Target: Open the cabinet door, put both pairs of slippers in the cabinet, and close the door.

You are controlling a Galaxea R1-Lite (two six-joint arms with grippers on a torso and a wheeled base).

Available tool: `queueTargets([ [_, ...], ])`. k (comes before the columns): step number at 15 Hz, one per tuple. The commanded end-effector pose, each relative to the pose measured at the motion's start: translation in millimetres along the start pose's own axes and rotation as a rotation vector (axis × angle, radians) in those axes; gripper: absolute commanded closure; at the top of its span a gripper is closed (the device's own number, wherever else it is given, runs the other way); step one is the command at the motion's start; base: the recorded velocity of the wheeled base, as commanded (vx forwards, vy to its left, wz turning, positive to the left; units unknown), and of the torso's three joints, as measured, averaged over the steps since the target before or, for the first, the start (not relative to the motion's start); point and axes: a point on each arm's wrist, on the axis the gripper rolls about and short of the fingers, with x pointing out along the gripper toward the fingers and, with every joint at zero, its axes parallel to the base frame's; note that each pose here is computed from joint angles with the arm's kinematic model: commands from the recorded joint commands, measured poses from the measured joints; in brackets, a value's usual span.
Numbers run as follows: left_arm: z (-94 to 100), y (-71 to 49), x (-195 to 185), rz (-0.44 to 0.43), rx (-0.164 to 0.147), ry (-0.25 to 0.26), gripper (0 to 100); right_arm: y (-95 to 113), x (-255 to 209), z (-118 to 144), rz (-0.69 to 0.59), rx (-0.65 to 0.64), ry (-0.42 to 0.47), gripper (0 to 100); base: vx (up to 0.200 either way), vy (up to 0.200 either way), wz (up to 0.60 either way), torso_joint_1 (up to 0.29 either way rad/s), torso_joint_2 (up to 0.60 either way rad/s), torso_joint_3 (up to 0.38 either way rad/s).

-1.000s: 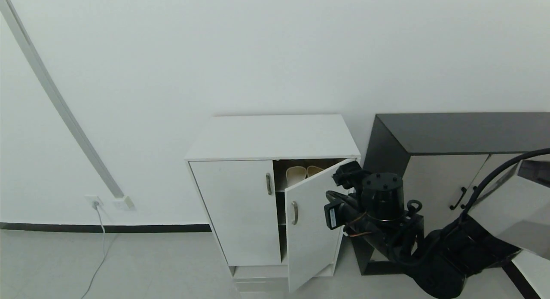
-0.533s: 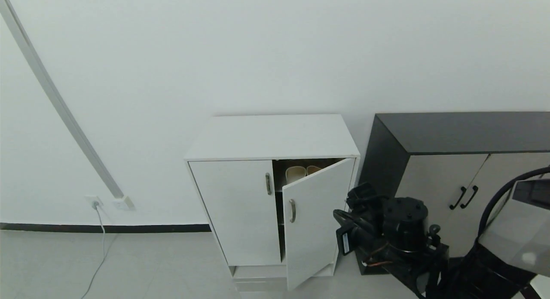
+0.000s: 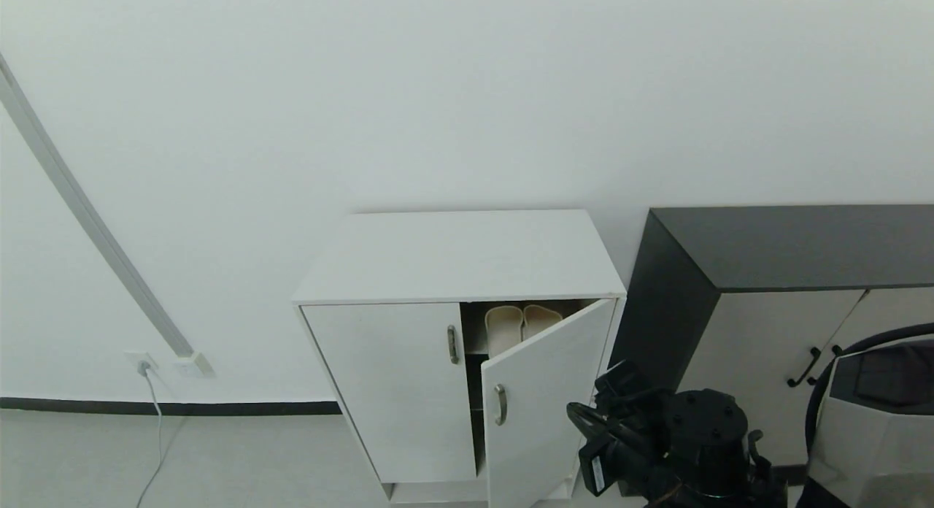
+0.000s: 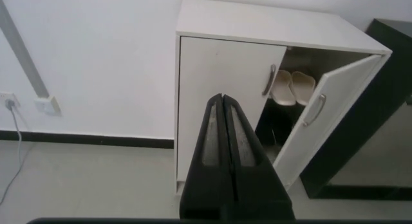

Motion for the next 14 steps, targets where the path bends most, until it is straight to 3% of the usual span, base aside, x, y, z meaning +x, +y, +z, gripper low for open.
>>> queueTargets([
  [1,0.1,0.0,0.1,0.002,0.002,0.001,100,1.6,6.4,-9.1,0.014,-0.004,0.029,100,0.000,0.000,0.00,0.000,0.00,0.000],
  [14,0.1,0.0,0.1,0.002,0.002,0.001,100,-28.7,93.4,13.7,-0.055,0.044,0.126,100,0.000,0.000,0.00,0.000,0.00,0.000],
])
